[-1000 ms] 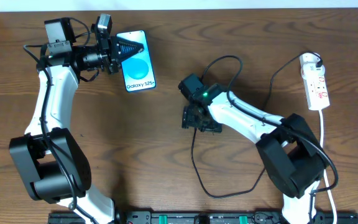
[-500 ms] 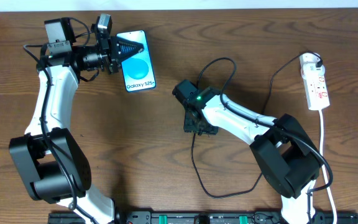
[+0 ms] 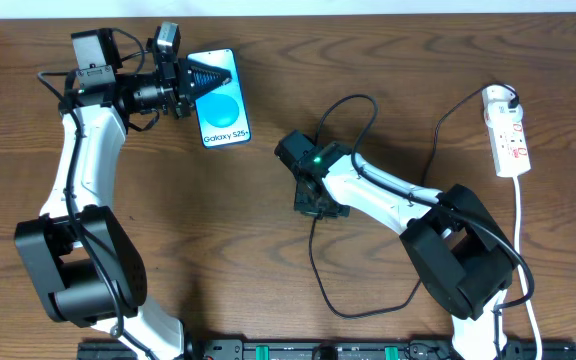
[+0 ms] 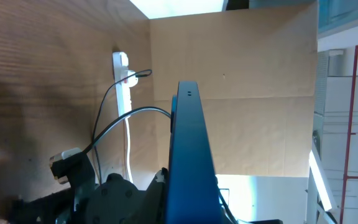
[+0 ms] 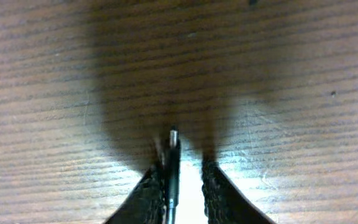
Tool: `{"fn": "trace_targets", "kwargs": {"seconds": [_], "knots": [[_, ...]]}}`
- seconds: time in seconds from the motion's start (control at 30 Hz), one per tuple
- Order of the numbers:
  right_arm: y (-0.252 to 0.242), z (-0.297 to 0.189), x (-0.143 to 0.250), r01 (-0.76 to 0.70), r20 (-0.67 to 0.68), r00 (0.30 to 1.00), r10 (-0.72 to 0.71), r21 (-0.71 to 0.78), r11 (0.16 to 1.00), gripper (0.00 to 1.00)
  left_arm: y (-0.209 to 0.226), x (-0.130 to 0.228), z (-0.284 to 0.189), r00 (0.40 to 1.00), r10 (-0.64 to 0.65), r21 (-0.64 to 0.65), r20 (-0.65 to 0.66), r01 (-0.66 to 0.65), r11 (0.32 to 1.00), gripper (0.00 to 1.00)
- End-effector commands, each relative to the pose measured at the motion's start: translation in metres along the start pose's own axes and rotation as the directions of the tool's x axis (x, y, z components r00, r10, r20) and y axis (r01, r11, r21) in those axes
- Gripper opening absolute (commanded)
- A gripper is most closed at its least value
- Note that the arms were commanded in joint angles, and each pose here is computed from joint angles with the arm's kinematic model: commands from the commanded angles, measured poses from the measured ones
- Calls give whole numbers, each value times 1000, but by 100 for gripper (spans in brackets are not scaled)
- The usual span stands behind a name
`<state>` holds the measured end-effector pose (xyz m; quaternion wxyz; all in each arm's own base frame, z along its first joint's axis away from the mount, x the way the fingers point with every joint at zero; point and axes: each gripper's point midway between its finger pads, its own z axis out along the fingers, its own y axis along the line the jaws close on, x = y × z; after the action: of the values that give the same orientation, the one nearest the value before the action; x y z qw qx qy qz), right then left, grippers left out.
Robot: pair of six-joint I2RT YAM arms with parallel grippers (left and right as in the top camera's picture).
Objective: Plug charger to phone and switch on socket
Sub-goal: 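Lift the cable connector with the right gripper toward the phone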
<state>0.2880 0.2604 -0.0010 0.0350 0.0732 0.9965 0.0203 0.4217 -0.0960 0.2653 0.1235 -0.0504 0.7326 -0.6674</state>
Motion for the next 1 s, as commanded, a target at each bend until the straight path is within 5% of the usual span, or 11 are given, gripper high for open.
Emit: {"fn": "trace_targets", "kwargs": {"seconds": [0.0,0.1,0.33,0.5,0.6,0.7,0.8,0.97], "knots": [[1,6,1,-11,2,1000,11,16,1000,9,-11,3,-2,999,31,41,-23,-30,999,7],[2,6,1,-13,2,1000,13,14,1000,1,-10,3,-2,999,31,40,-23,-30,999,7],[8,6,-1,-16,-9,1000,15,-23,1000,1,-9,2,-2,999,31,32,-17,-30,999,7],[33,-2,-9,29,-109,992,-58,-256,966,1,-9,2,-2,999,30,32,-17,-29,999,7],[68,-29,-15,126,-127,962,-240,-575,808,1,-9,2,-2,999,31,32,-17,-30,999,8],[94,-81,-18,187,-34,912,-409,-853,487,1,-7,1,-1,999,44,19,-10,-44,999,8],[100,-119,-24,194,53,886,-461,-945,264,1,-3,-1,1,999,50,-7,3,-50,999,8],[105,-149,-25,243,180,848,-499,-968,65,1,3,-4,3,999,50,-42,20,-50,998,8]]}}
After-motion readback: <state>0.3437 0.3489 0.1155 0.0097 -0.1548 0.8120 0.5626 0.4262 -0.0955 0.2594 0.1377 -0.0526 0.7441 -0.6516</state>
